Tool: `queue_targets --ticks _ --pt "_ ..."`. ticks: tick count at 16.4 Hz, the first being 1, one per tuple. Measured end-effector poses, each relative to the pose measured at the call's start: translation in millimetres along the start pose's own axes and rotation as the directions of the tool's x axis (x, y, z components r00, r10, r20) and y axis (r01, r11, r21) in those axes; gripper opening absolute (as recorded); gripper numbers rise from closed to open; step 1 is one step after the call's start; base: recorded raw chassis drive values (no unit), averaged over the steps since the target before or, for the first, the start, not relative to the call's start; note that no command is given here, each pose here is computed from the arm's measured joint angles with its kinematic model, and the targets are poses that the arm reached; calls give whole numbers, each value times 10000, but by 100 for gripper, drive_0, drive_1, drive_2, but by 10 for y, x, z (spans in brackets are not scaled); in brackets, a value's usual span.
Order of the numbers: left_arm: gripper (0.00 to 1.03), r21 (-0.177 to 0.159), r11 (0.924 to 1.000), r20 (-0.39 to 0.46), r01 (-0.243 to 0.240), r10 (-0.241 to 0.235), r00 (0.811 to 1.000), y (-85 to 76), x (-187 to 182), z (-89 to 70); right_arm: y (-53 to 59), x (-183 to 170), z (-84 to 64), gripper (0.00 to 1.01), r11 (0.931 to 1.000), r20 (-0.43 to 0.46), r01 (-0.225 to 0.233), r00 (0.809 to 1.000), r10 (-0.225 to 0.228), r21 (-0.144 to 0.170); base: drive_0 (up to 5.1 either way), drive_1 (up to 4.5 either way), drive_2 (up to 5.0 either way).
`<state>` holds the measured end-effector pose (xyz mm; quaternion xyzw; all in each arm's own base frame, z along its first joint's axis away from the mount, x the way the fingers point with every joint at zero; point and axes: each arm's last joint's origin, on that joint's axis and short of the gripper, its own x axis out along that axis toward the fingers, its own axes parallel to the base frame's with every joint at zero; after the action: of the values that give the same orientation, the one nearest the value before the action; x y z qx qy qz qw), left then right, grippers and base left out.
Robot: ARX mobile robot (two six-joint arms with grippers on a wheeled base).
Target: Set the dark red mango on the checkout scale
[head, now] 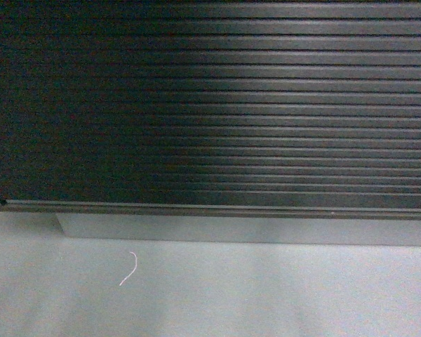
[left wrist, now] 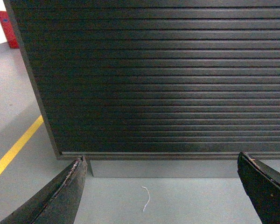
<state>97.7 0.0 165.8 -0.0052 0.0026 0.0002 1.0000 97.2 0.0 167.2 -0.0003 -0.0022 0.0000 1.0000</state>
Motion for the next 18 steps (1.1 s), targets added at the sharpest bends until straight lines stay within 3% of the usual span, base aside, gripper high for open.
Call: queue_targets --ticks 18 --pt "98 0 10000 19 0 0 10000 0 0 2 0 0 0 98 10000 -4 0 10000 0 0 -5 284 -294"
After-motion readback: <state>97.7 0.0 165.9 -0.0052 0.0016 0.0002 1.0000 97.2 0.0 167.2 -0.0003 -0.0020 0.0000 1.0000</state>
